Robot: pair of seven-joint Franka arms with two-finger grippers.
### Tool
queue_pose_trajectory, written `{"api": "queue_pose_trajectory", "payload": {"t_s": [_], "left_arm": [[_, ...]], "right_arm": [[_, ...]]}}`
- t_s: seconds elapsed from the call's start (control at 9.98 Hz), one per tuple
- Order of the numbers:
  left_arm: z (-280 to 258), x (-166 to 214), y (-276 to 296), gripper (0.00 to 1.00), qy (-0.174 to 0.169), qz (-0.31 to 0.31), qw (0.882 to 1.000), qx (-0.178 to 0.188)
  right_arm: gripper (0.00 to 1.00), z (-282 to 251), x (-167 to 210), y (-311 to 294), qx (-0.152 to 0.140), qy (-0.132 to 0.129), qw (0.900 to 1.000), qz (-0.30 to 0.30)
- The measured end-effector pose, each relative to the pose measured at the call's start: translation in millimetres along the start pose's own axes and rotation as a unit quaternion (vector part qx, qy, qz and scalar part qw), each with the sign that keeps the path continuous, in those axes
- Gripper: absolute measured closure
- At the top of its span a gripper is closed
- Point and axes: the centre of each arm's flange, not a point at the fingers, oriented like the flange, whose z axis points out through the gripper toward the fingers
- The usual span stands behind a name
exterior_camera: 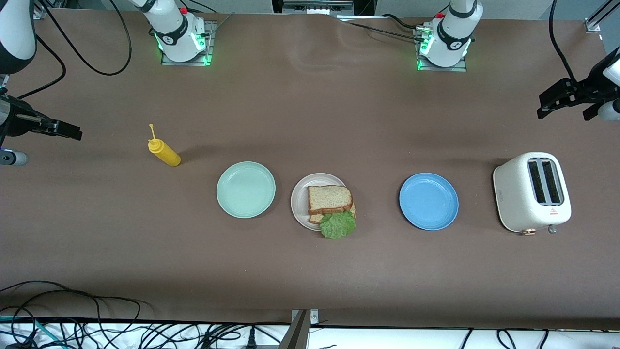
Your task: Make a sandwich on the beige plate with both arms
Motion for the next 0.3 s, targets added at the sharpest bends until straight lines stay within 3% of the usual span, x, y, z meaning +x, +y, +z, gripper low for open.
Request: {"api": "queue_pose_trajectory", "payload": {"t_s": [0.3], "left_arm": [[0.0,-0.1,0.5,0.0,0.0,0.0,1.0,0.0]], "right_arm": [[0.0,-0.1,1.0,3.2,0.012,0.002,1.0,0.004]]}}
